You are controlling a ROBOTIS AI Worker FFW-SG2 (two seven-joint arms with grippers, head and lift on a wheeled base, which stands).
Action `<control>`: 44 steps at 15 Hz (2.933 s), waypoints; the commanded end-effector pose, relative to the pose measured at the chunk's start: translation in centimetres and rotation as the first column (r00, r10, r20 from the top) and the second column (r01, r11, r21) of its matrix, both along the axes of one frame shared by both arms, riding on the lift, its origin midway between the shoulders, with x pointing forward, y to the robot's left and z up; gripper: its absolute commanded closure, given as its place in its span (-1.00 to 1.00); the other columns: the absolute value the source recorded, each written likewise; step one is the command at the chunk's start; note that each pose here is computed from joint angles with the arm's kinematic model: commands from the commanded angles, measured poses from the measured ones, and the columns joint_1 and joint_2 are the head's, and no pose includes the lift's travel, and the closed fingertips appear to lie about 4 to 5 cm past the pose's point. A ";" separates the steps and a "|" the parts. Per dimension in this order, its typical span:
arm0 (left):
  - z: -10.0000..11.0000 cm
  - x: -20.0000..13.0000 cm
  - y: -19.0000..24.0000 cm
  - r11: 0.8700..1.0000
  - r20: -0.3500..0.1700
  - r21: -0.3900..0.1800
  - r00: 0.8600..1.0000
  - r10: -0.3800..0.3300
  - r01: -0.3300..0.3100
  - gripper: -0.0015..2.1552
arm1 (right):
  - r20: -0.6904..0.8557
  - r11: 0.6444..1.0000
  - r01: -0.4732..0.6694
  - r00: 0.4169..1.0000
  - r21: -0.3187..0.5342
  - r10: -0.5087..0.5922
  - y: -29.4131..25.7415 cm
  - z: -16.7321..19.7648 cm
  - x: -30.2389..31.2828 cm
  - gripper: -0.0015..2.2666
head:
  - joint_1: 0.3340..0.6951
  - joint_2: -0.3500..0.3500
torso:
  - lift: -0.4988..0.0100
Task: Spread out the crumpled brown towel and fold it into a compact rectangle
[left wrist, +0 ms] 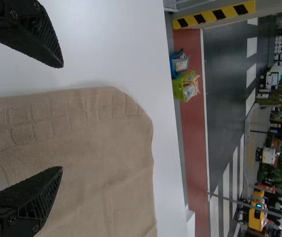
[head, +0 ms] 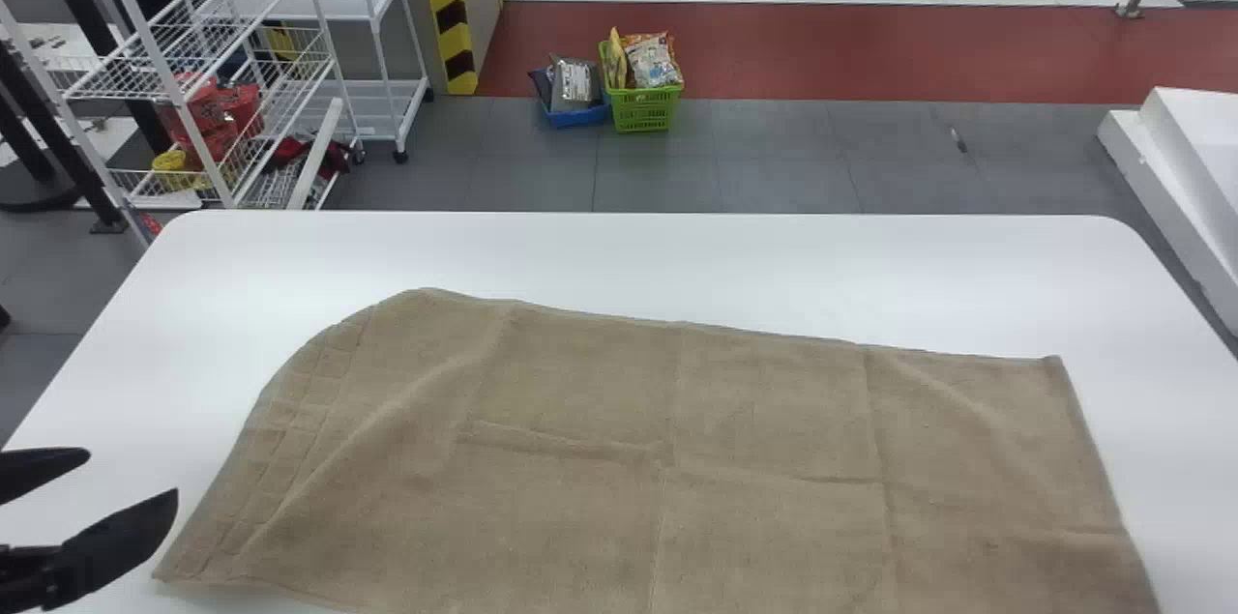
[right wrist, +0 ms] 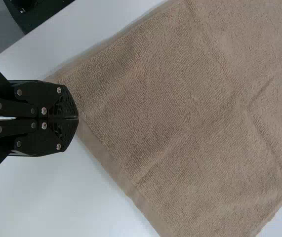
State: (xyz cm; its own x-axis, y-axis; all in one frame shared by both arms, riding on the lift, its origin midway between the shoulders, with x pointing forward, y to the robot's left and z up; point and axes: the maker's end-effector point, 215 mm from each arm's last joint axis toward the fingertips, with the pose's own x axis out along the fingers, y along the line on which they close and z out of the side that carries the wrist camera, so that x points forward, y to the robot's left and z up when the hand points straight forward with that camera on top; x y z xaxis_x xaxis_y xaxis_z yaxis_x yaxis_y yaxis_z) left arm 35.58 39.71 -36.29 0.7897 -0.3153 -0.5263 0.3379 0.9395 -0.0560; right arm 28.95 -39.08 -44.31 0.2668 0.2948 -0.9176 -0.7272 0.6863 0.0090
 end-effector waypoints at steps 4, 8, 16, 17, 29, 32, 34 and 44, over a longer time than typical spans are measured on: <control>0.1 0.1 0.0 1.000 0.002 0.002 1.000 -0.001 0.001 -0.93 | 0.031 0.996 0.002 1.000 0.095 -0.005 1.7 1.7 0.5 0.88 | 1.00 0.04 | 0.46; 0.1 0.0 0.0 1.000 0.001 0.001 1.000 -0.003 0.003 -0.93 | -0.003 0.997 -0.035 0.999 0.062 0.035 3.1 -0.2 -0.1 0.88 | 1.00 0.16 | 0.46; -0.3 0.2 0.1 1.000 -0.001 -0.001 1.000 -0.001 0.001 -0.93 | -0.008 1.000 -0.006 1.000 0.006 0.006 0.9 -0.7 0.5 0.88 | 1.00 0.13 | 0.46; -0.4 0.2 0.2 1.000 -0.002 0.000 1.000 -0.001 0.001 -0.93 | -0.012 1.000 -0.001 1.000 -0.003 0.001 0.6 -0.9 0.4 0.88 | 1.00 0.11 | 0.46; -0.9 0.8 -1.1 1.000 -0.007 0.003 1.000 -0.020 0.020 -0.93 | 0.011 0.993 0.095 0.995 -0.066 -0.094 -5.2 0.2 1.9 0.88 | 1.00 -0.24 | 0.46; -1.0 1.4 -2.5 0.999 -0.001 -0.006 0.999 -0.037 0.037 -0.93 | 0.089 0.981 0.171 0.980 0.088 -0.179 -5.0 3.2 3.8 0.49 | 1.00 -0.28 | 0.46; -1.0 2.2 -3.7 0.999 0.000 -0.016 0.999 -0.041 0.041 -0.93 | 0.127 0.962 0.209 0.964 0.174 -0.233 -5.4 5.3 4.3 -0.54 | 1.00 -0.31 | 0.46; -1.9 10.6 -11.2 0.994 0.027 -0.092 0.998 -0.058 0.060 -0.81 | 0.165 0.789 0.272 0.891 0.550 -0.422 2.6 4.4 9.3 -0.97 | 1.00 -0.30 | 0.46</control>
